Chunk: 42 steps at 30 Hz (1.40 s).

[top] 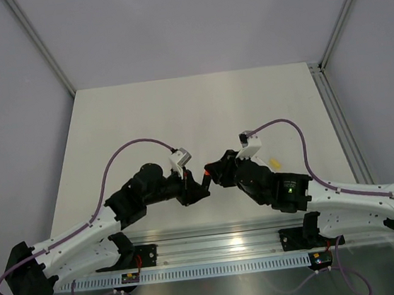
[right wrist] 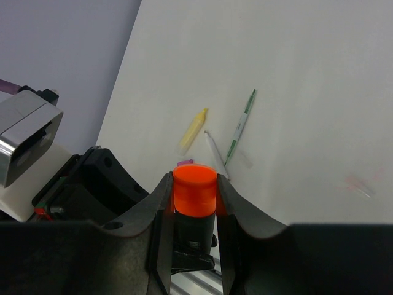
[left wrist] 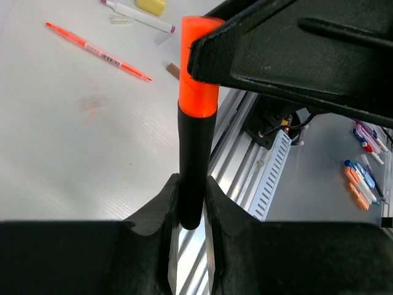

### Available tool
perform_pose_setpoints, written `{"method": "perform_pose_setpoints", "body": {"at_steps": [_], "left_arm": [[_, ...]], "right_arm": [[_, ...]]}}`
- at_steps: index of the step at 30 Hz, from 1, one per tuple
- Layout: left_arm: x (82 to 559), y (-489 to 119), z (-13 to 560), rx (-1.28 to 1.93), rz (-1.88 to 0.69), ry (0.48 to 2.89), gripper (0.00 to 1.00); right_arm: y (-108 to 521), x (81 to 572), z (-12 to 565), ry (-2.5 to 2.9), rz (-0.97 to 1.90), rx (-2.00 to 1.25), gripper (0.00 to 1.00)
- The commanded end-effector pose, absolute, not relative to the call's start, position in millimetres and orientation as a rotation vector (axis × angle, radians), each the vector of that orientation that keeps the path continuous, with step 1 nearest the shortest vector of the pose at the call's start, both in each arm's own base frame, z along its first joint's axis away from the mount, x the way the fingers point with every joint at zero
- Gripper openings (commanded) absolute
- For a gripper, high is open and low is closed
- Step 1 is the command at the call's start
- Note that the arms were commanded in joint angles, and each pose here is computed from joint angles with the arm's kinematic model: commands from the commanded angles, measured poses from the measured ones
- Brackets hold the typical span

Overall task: Insert the pens into the pen caps
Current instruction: Insert the pen cap onto the pen, then place the pen at the center of the board.

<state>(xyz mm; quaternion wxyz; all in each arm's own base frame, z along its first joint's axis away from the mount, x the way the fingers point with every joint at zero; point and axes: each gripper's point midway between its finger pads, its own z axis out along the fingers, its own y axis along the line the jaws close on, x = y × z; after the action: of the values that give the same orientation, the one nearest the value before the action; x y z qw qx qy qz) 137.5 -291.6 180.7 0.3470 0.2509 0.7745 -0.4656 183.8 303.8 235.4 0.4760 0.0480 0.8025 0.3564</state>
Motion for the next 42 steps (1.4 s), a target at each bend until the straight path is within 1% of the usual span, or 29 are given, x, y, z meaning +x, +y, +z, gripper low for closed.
{"method": "perform_pose_setpoints", "body": {"at_steps": [1, 5, 9, 13, 17, 20, 21, 24, 25, 26, 29, 30, 33, 37, 42], "left_arm": [[177.1, -297.7, 367.3, 0.446, -1.311, 1.370, 0.00], [176.7, -289.6, 378.1, 0.425, -1.289, 1.347, 0.00], [182.6, -291.7, 387.2, 0.418, -1.271, 1.334, 0.00], [187.0, -291.5, 398.6, 0.407, -1.255, 1.316, 0.00], [184.3, -291.8, 401.4, 0.414, -1.264, 1.323, 0.00], [178.1, -292.0, 387.4, 0.414, -1.301, 1.344, 0.00], [178.4, -292.6, 372.2, 0.413, -1.300, 1.377, 0.00], [175.9, -294.1, 351.8, 0.415, -1.315, 1.430, 0.00], [174.3, -295.5, 338.7, 0.419, -1.322, 1.457, 0.00], [172.5, -295.8, 334.9, 0.414, -1.339, 1.465, 0.00], [168.6, -298.1, 318.4, 0.420, -1.358, 1.503, 0.00], [166.8, -299.1, 315.7, 0.426, -1.369, 1.510, 0.00], [159.0, -303.0, 309.5, 0.429, -1.429, 1.516, 0.00], [153.9, -307.7, 306.6, 0.444, -1.442, 1.524, 0.00], [150.7, -311.1, 301.4, 0.451, -1.457, 1.532, 0.00]], "right_arm": [[322.0, 98.3, 163.8, 2.300, 0.977, -0.234, 0.00], [319.5, 92.0, 163.8, 2.309, 1.009, -0.239, 0.00], [333.4, 69.1, 149.3, 2.365, 1.035, -0.297, 0.00], [342.7, 62.3, 138.0, 2.381, 0.969, -0.305, 0.00], [331.4, 78.5, 151.4, 2.310, 0.936, -0.205, 0.00], [322.3, 91.0, 170.9, 2.246, 0.923, -0.140, 0.00], [319.7, 97.5, 178.1, 2.210, 0.911, -0.123, 0.00], [320.0, 112.8, 206.1, 2.151, 0.904, -0.101, 0.00], [320.6, 116.1, 209.6, 2.149, 0.893, -0.109, 0.03], [319.0, 122.4, 211.7, 2.144, 0.859, -0.126, 0.21], [318.5, 137.2, 235.2, 2.090, 0.822, -0.116, 0.41], [319.2, 141.2, 247.0, 2.066, 0.835, -0.108, 0.43], [312.3, 156.0, 268.7, 2.013, 0.837, -0.084, 0.43], [301.2, 167.3, 278.3, 2.001, 0.798, -0.068, 0.46], [298.0, 175.5, 285.2, 1.988, 0.774, -0.073, 0.46]]}}
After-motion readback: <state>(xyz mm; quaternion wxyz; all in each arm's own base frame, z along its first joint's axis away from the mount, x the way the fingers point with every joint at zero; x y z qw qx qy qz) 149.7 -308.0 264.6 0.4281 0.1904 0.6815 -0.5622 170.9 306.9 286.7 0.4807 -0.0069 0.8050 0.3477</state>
